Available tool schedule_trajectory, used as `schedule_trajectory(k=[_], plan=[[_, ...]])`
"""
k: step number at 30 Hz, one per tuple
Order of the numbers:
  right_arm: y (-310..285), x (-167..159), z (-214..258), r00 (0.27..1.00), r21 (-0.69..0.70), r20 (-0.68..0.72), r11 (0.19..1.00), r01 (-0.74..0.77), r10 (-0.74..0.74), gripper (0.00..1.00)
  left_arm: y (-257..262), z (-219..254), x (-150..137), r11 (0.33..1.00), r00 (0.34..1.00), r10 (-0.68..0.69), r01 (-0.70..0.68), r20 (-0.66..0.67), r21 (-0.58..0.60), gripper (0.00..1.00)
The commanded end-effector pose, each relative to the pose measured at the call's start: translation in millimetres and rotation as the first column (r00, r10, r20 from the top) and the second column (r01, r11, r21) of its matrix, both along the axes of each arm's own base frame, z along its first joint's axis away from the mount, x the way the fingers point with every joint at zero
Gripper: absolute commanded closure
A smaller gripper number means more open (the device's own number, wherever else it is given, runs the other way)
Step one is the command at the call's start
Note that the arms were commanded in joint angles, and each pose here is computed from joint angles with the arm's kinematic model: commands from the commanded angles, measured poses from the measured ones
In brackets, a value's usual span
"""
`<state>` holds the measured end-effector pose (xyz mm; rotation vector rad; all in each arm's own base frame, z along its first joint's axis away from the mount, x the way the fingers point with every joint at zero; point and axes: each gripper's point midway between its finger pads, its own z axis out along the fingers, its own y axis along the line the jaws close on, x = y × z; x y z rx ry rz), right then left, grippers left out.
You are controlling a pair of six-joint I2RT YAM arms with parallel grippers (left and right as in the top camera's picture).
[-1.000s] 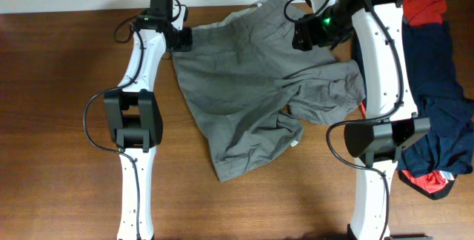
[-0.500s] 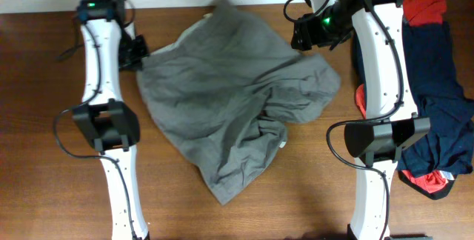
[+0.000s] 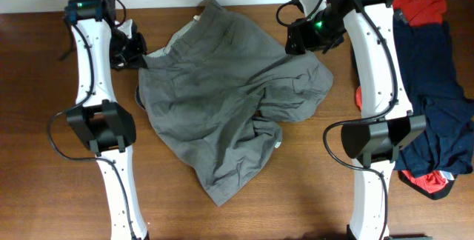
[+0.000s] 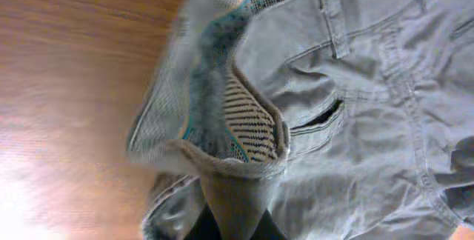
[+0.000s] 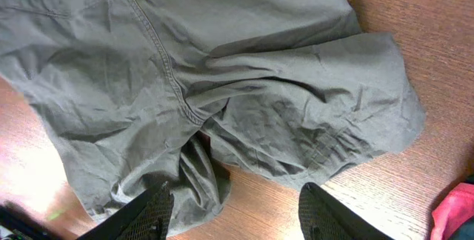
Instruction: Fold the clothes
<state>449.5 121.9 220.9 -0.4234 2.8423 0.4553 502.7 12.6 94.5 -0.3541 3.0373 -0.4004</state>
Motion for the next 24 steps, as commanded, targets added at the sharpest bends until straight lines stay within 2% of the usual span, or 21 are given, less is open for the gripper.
schedule_trajectory(k=[1, 5, 8, 9, 13, 15, 18, 22, 23, 24], plan=[[5, -3, 0, 1.000, 0.012, -0.014, 1.000, -0.001, 0.001, 0.40, 8, 63, -11, 0.992, 0.994, -0.033, 0.020, 0.100, 0.127, 1.00], [5, -3, 0, 1.000, 0.012, -0.014, 1.000, -0.002, 0.002, 0.39, 13, 58, -40, 0.986, 1.000, -0.031, 0.030, 0.000, 0.164, 1.00], [5, -3, 0, 1.000, 0.012, -0.014, 1.000, -0.002, 0.002, 0.39, 22, 18, -85, 0.972, 0.975, -0.029, 0.078, -0.219, 0.221, 0.99], [5, -3, 0, 1.000, 0.012, -0.013, 1.000, -0.002, 0.002, 0.39, 24, 11, -92, 0.970, 0.967, -0.026, 0.086, -0.253, 0.226, 0.99], [5, -3, 0, 1.000, 0.012, -0.013, 1.000, -0.002, 0.002, 0.39, 44, -22, -132, 0.933, 0.899, 0.126, 0.036, -0.420, 0.357, 1.00], [3, -3, -1, 1.000, 0.003, -0.012, 1.000, 0.000, 0.000, 0.38, 55, -27, -144, 0.898, 0.873, 0.207, 0.010, -0.442, 0.439, 0.99], [1, -2, -2, 1.000, -0.010, -0.010, 1.000, 0.004, -0.004, 0.38, 60, -25, -146, 0.876, 0.867, 0.255, -0.019, -0.428, 0.483, 0.99], [-4, -1, -4, 1.000, -0.032, -0.011, 0.999, 0.011, -0.012, 0.31, 69, 11, -140, 0.824, 0.899, 0.328, -0.122, -0.289, 0.553, 0.99], [-3, -1, -4, 1.000, -0.032, -0.012, 0.999, 0.012, -0.012, 0.31, 69, 20, -138, 0.823, 0.909, 0.329, -0.142, -0.257, 0.550, 0.96], [-3, -1, -4, 1.000, -0.031, -0.013, 0.999, 0.011, -0.012, 0.30, 69, 34, -135, 0.821, 0.922, 0.329, -0.172, -0.205, 0.545, 0.84]])
